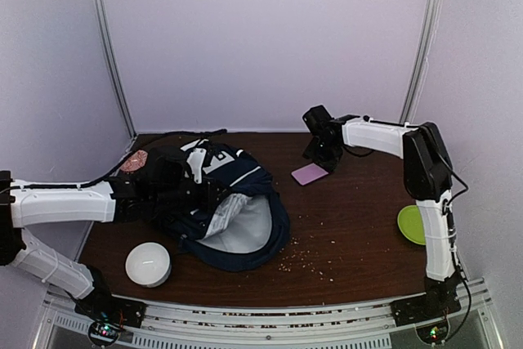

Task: Pack the student bag
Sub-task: Move the personal item to the center of the board.

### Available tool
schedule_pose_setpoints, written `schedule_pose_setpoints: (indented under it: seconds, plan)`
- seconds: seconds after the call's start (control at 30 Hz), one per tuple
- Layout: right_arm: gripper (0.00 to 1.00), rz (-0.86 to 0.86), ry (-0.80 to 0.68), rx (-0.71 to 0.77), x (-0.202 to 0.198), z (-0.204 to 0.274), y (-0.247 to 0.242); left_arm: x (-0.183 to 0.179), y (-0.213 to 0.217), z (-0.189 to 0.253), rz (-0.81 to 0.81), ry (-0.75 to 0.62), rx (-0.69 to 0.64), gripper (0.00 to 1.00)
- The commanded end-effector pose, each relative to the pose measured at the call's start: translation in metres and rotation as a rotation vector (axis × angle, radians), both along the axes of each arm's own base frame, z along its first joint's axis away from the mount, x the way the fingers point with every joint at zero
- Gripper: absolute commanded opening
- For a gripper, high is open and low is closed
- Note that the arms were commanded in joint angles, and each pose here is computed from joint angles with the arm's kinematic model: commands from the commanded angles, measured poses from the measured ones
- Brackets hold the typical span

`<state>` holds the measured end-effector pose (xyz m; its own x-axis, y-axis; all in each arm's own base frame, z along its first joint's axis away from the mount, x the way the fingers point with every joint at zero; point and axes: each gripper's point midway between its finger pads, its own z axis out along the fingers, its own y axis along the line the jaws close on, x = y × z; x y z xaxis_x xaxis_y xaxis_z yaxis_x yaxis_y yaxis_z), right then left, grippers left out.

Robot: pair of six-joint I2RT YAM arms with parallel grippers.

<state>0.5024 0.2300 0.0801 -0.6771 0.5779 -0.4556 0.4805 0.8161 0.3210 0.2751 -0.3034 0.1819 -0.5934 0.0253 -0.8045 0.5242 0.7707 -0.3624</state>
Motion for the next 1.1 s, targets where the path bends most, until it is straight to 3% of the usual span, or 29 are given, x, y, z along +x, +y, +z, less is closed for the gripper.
schedule_pose_setpoints:
  seconds: [0.0,0.13,0.27,0.4,0.57,0.87,1.07]
  plan:
    - [0.62,0.033,-0.106,0.084,-0.014,0.051,0.005,0.010,0.016,-0.007,0.050,-0.006,0.113,0.47]
    - [0.62,0.090,-0.113,0.060,-0.036,0.066,-0.001,0.008,0.018,0.020,0.038,-0.049,0.104,0.78]
    - [0.63,0.113,-0.148,0.063,-0.057,0.076,-0.011,0.009,0.020,0.069,0.040,-0.137,0.063,0.97]
    - [0.63,0.122,-0.178,0.085,-0.077,0.081,-0.021,0.025,0.005,0.114,0.034,-0.214,0.042,0.98]
    - [0.62,0.142,-0.203,0.158,-0.100,0.081,-0.023,0.061,-0.042,0.132,-0.018,-0.247,0.073,0.98]
    - [0.63,0.239,-0.239,0.217,-0.148,0.077,-0.023,0.157,-0.142,0.072,-0.105,-0.198,0.139,0.96]
    - [0.63,0.283,-0.287,0.264,-0.173,0.077,-0.023,0.210,-0.174,0.030,-0.091,-0.118,0.034,0.96]
